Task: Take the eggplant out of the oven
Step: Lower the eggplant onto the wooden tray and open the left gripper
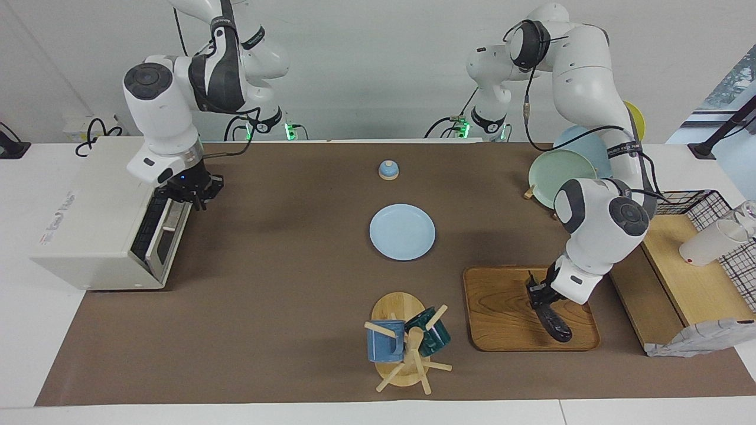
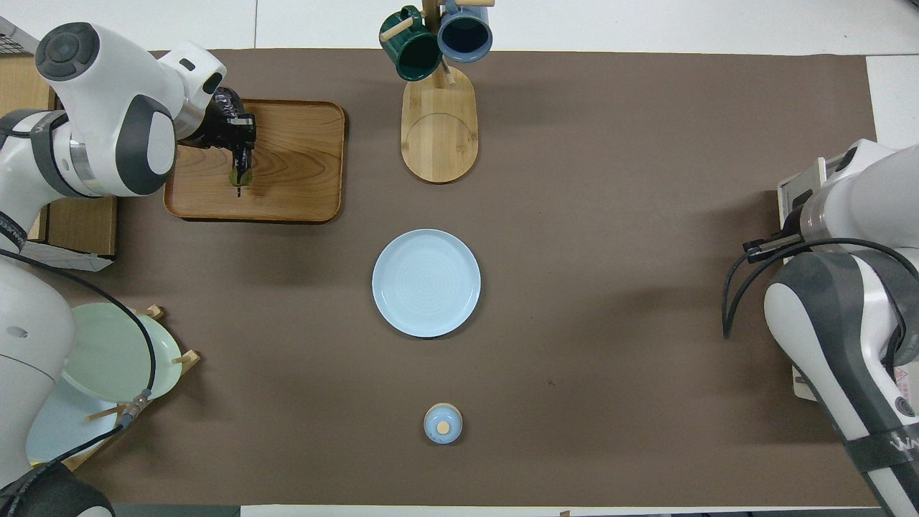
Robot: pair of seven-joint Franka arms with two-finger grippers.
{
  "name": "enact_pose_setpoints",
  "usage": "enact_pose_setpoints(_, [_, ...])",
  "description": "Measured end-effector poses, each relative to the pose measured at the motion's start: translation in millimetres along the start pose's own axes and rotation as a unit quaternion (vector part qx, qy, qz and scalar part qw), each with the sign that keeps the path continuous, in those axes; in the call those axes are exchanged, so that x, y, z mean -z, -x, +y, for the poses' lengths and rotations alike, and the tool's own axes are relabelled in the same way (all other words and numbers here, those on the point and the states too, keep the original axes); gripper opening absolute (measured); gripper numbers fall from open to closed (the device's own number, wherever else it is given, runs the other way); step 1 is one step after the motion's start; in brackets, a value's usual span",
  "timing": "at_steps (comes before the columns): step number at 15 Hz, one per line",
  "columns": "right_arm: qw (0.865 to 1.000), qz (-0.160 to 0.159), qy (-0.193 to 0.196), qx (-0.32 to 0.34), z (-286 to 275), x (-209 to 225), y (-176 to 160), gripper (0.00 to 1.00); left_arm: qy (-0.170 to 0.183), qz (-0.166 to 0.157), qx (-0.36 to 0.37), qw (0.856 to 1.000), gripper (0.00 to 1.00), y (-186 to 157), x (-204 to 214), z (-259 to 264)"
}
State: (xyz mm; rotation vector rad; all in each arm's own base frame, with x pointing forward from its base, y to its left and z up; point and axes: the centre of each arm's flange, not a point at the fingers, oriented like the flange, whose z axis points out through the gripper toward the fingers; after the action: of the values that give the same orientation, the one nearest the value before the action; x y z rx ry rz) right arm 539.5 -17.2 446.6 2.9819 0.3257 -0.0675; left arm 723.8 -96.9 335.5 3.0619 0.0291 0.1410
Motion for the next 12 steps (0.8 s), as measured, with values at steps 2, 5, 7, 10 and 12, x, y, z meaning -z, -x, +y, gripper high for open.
enact_pose_setpoints(2, [1.0, -0.004, 0.017, 0.004, 7, -1, 2, 0.13, -0.003, 0.001, -0.006, 1.0, 0.28, 3, -8, 3])
enact_pose_setpoints(5, [1.0, -0.008, 0.027, 0.002, 23, -2, 7, 0.14, -0.002, -0.003, -0.009, 1.0, 0.56, 6, -12, 5])
enact_pose_setpoints(7, [1.0, -0.01, 0.027, 0.006, 35, -4, 11, 0.15, -0.003, -0.003, -0.009, 1.0, 0.77, 6, -9, 5])
enact_pose_setpoints(10, [0.999, -0.017, 0.026, 0.008, 38, -1, 13, 0.15, 0.004, 0.007, -0.002, 1.0, 1.0, 2, 9, 6])
enact_pose_setpoints(12, [0.999, -0.025, 0.026, 0.01, 34, 16, 14, 0.19, 0.012, 0.02, 0.007, 1.0, 1.0, 0, 39, 6])
